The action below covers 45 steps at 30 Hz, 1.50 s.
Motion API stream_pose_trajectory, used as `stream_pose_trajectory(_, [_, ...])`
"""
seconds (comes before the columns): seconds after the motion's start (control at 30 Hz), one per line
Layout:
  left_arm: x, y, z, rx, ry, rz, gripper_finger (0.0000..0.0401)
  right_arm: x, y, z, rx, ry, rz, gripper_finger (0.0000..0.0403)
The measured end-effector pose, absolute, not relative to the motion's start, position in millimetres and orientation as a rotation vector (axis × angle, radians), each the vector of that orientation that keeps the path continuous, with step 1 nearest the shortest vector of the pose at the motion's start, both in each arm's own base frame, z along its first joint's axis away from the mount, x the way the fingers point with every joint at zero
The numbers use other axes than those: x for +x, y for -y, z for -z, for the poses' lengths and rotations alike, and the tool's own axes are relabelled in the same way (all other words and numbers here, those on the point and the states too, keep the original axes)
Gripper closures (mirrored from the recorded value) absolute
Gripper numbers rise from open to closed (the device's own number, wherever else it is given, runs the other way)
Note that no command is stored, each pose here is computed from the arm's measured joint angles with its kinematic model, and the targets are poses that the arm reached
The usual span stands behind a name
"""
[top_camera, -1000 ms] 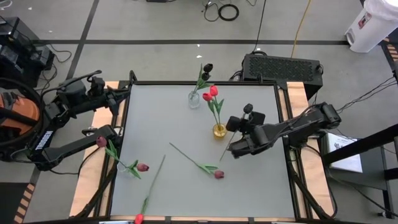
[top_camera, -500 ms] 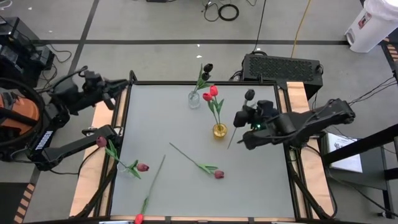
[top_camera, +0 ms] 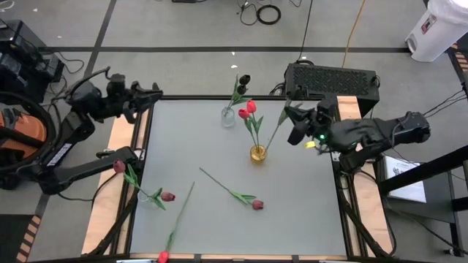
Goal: Sort flowers into vase by color
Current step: Put the black tulip into the top transparent vase
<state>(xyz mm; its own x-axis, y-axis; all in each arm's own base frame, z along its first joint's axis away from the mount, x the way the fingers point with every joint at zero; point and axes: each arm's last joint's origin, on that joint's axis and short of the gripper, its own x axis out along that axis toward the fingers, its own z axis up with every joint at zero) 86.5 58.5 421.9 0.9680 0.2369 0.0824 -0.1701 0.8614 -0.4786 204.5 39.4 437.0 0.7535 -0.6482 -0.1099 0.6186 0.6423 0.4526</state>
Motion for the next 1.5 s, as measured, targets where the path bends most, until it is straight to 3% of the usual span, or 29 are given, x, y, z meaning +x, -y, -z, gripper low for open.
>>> stream_pose_trajectory(0.23, [104.8,-70.0,-427.1,-0.478,0.161,-0.108,0.0317,207.4,-40.8,-462.0,0.441,0.19,0.558,0.0403])
stream_pose_trajectory(0.6, [139.6,-79.7,-426.6,-0.482,0.138,0.083,0.0316,227.3,-31.6,-467.9,0.464,0.276,0.42,0.0403])
stream_pose_trajectory(1.0, [177.5,-80.4,-426.5,-0.508,0.182,0.214,0.0227,260.3,-21.2,-459.9,0.477,0.311,0.332,0.0403])
stream_pose_trajectory(1.3, [194.1,-80.1,-425.7,-0.54,0.209,0.27,0.0221,282.4,-11.7,-470.8,0.457,0.309,0.285,0.0403])
stream_pose_trajectory(1.5, [208.0,-79.2,-419.7,-0.565,0.168,0.29,0.0221,306.3,-4.7,-482.1,0.397,0.159,0.31,0.0403])
